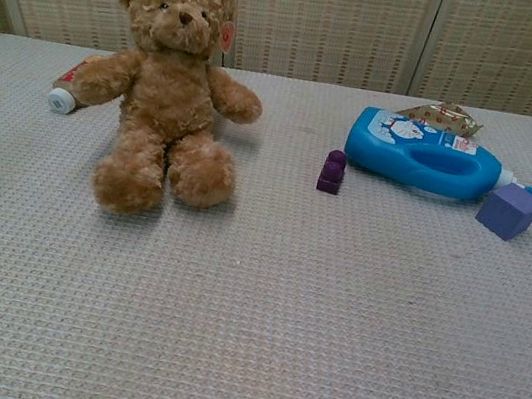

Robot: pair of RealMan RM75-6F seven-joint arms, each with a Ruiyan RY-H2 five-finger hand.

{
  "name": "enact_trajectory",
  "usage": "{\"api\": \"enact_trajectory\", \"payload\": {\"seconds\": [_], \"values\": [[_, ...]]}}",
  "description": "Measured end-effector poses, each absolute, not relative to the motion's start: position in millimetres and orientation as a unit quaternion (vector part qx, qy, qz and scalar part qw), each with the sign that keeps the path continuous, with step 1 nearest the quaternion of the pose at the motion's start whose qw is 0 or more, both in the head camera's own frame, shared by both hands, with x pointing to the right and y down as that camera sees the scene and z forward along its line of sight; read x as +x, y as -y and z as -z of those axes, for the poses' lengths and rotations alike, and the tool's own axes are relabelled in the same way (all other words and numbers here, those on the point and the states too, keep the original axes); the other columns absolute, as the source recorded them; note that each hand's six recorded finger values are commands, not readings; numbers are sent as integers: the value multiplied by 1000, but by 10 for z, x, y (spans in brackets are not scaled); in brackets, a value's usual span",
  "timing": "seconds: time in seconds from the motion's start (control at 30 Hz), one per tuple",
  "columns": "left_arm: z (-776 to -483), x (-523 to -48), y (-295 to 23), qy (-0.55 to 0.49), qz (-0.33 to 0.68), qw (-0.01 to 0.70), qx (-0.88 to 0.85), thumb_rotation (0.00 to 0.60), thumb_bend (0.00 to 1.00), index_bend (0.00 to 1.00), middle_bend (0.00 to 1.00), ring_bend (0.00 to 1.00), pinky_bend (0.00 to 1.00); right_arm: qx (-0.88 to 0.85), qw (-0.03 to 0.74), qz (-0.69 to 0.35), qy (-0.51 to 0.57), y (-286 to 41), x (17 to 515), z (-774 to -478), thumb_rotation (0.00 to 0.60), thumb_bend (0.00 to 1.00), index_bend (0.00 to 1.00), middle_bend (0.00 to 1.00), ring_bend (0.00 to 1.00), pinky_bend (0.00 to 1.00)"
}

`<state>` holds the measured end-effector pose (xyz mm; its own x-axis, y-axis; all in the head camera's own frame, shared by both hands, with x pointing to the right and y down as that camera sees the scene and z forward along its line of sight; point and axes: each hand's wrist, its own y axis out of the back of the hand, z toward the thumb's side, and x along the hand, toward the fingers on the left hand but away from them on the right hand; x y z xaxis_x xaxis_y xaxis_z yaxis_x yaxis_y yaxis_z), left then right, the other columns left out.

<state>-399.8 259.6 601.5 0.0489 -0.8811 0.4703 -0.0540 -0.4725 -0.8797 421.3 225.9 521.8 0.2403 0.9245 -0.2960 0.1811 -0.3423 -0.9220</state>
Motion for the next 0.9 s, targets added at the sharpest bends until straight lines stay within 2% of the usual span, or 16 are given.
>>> {"api": "enact_trajectory", "payload": {"seconds": [0.2,0.37,0.53,0.9], "values": [[-6032,-4014,-2592,-372,584,355,-628,600,399,42,19,12,366,-683,396,-466,399,-2271,4188,-5269,600,150,0,44,0,38],[-6084,-4012,-2570,-372,586,359,-623,600,399,0,13,41,357,-690,390,-470,390,-2283,4163,-5298,600,150,0,44,0,38],[-6186,-3957,-2482,-368,580,361,-630,600,401,0,0,28,305,-689,386,-473,392,-2268,4168,-5311,600,150,0,44,0,38],[-6481,-3659,-2008,-434,550,320,-637,600,404,0,25,37,220,-693,380,-477,384,-2250,4166,-5339,600,150,0,44,0,38]]}}
